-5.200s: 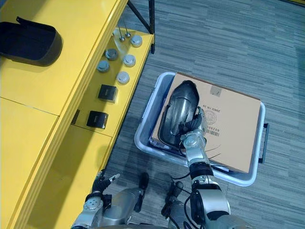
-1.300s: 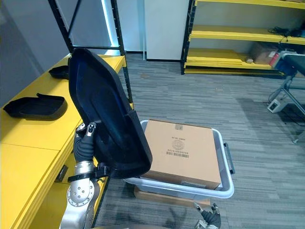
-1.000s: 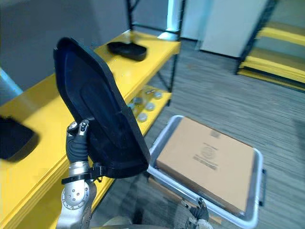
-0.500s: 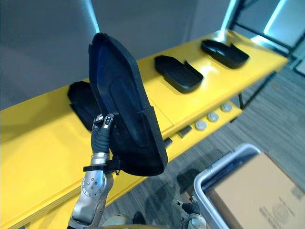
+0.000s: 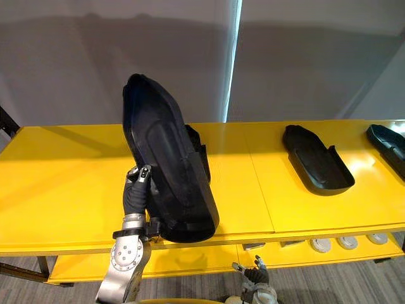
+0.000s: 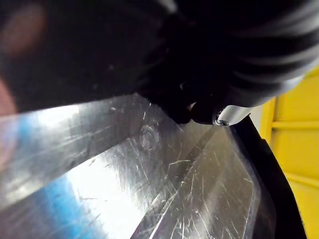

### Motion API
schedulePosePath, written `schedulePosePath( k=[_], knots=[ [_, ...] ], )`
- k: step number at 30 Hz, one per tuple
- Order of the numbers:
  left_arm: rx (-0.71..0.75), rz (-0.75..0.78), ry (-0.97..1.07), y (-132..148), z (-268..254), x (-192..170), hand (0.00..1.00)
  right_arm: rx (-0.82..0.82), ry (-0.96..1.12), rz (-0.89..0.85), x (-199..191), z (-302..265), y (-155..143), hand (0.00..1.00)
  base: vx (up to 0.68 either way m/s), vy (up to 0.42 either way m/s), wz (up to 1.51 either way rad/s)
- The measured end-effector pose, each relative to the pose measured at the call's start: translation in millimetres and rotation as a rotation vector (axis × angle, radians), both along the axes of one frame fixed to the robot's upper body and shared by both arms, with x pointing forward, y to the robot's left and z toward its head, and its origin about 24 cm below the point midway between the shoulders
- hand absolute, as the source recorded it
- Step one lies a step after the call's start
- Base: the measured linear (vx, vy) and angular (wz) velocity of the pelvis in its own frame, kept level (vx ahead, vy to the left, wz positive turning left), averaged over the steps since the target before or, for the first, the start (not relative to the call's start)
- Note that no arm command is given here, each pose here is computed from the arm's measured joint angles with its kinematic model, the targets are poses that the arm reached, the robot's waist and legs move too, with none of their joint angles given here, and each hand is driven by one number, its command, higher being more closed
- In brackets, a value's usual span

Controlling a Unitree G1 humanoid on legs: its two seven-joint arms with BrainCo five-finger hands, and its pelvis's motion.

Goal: Walk over and take plastic housings, then place them on the shelf

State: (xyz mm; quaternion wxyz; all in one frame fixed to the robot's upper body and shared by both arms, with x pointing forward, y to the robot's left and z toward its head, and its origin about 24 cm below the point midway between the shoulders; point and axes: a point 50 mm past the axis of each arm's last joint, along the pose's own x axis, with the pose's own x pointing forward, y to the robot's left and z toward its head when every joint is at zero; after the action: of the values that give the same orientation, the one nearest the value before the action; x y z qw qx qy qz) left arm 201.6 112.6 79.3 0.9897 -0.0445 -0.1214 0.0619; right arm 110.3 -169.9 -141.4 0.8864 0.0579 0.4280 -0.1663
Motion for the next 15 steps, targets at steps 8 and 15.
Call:
schedulePosePath(
  k=[8,15],
  knots=[
    [0.026,0.21,0.069,43,-14,-10,1.0,-0.007,-0.009,-0.003,5,1,-2,0.0,-0.06,0.092,0.36],
    [0.012,0.185,0.111,36,-22,-13,1.0,-0.018,0.093,-0.019,-13,-11,-12,0.0,-0.02,0.412,0.05]
  ],
)
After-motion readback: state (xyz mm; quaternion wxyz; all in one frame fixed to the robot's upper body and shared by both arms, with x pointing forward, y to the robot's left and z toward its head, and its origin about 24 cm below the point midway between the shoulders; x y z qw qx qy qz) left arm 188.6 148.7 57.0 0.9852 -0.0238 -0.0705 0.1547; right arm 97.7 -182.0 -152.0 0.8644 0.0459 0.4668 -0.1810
